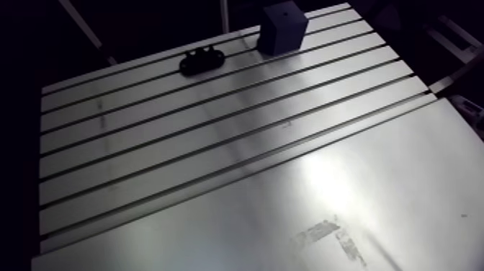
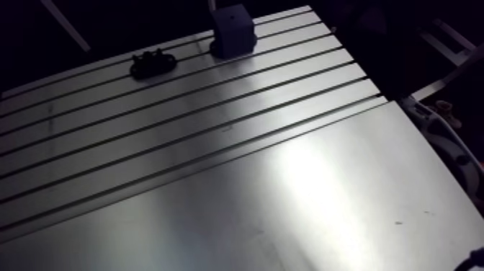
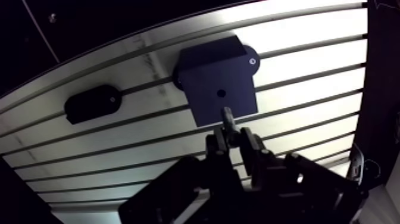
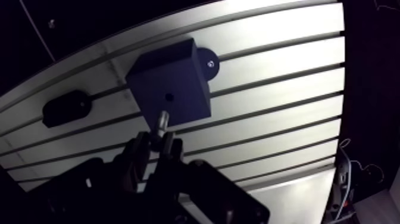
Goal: Pick up the M10 bolt and insert it into the hole until fully seated.
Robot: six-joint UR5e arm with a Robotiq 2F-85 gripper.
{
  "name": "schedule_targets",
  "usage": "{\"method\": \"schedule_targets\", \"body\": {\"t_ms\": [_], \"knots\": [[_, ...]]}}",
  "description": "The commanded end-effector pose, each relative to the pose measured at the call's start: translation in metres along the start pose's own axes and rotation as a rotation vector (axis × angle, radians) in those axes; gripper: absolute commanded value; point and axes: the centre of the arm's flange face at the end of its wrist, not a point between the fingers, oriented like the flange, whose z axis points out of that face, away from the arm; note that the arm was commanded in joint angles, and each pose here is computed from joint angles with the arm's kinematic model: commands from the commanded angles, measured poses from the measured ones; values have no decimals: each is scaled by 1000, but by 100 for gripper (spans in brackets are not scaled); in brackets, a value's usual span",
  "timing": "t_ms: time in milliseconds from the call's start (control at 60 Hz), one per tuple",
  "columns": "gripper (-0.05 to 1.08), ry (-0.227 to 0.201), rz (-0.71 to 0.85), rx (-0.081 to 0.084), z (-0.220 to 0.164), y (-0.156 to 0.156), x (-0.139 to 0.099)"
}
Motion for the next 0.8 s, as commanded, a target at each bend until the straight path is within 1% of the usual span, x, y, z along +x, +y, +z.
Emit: {"method": "schedule_targets", "body": {"t_ms": [17,383,450,517,800], "knots": [[108,-3,3,1,2,0,1],[108,-11,4,1,6,0,0],[108,-6,4,1,6,0,0],[108,9,3,-2,7,0,2],[107,10,3,-6,10,-1,2]]}}
